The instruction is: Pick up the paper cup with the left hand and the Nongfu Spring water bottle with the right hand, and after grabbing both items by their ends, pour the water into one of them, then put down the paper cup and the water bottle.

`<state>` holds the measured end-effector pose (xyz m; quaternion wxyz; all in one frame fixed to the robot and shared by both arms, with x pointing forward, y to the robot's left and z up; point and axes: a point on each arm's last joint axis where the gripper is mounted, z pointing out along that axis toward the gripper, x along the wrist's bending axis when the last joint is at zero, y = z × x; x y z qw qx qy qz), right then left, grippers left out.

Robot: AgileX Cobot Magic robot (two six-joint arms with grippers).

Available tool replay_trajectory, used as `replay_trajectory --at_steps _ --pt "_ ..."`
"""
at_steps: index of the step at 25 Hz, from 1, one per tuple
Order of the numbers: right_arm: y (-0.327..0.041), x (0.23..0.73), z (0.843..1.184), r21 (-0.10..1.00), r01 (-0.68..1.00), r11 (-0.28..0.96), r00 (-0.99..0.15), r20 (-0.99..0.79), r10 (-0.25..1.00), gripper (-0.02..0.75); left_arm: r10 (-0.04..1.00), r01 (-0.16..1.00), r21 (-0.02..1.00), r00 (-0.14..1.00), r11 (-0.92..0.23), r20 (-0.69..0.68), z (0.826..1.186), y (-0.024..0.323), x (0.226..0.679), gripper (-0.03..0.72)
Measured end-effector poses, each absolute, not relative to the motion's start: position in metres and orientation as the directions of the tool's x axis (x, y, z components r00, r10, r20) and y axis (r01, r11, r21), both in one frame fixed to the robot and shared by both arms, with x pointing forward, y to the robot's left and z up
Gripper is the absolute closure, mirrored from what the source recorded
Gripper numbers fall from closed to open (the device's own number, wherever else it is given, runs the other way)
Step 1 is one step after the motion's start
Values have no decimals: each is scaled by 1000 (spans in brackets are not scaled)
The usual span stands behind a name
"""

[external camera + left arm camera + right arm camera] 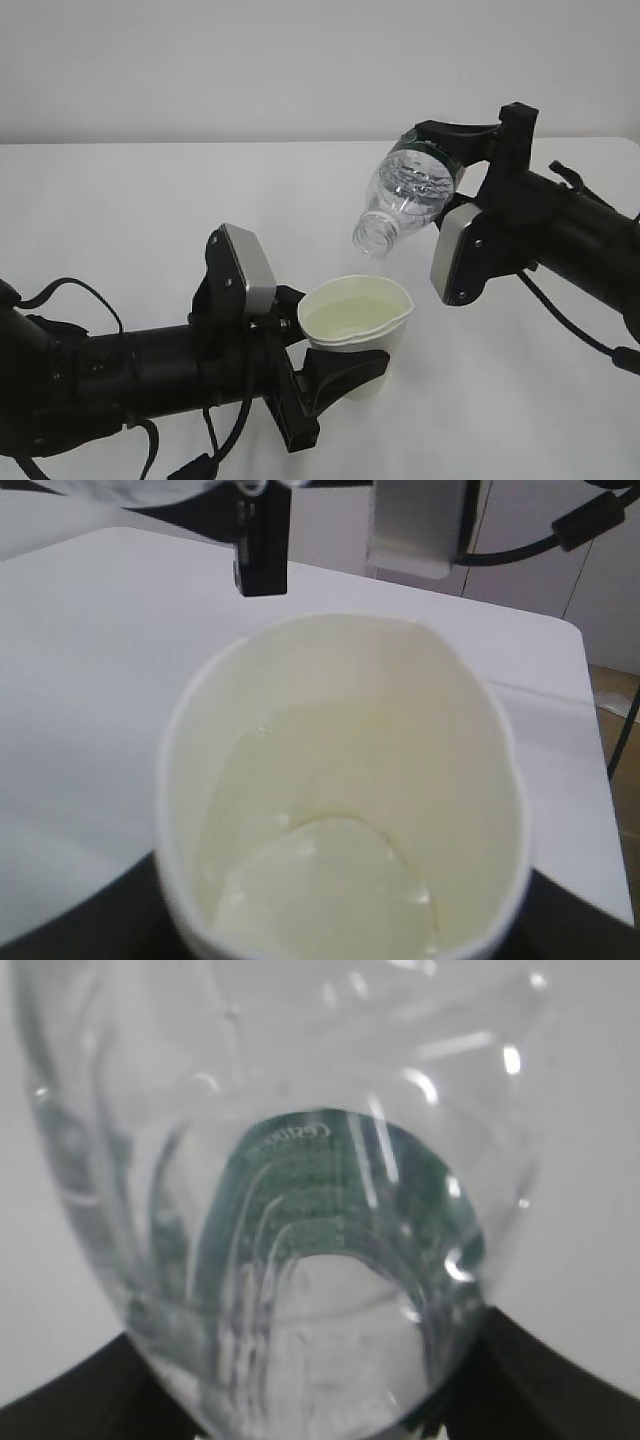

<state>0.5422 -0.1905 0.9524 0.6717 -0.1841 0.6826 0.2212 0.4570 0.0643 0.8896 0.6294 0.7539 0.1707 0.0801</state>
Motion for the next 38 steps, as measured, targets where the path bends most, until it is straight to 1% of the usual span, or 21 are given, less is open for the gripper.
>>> replay_trajectory --at_steps 10,16,22,26,32,38 --pt "-190 542 952 224 -540 811 -125 -975 186 260 358 156 976 929 -150 -94 890 64 457 265" --pt "-190 542 952 426 -499 755 -235 -905 355 260 358 156 976 929 -150 -94 890 64 457 265" --pt "-196 542 950 589 -403 701 -297 -808 508 260 358 156 976 929 -150 -94 890 64 457 265" --pt "-199 543 950 678 -344 650 -320 -735 597 260 358 156 976 929 -150 -94 890 64 457 265" --pt "-202 541 947 742 -288 606 -335 -671 662 260 358 156 976 929 -150 -94 890 64 457 265" --pt "-208 543 947 858 -185 479 -326 -513 794 260 358 156 976 929 -150 -94 890 64 457 265"
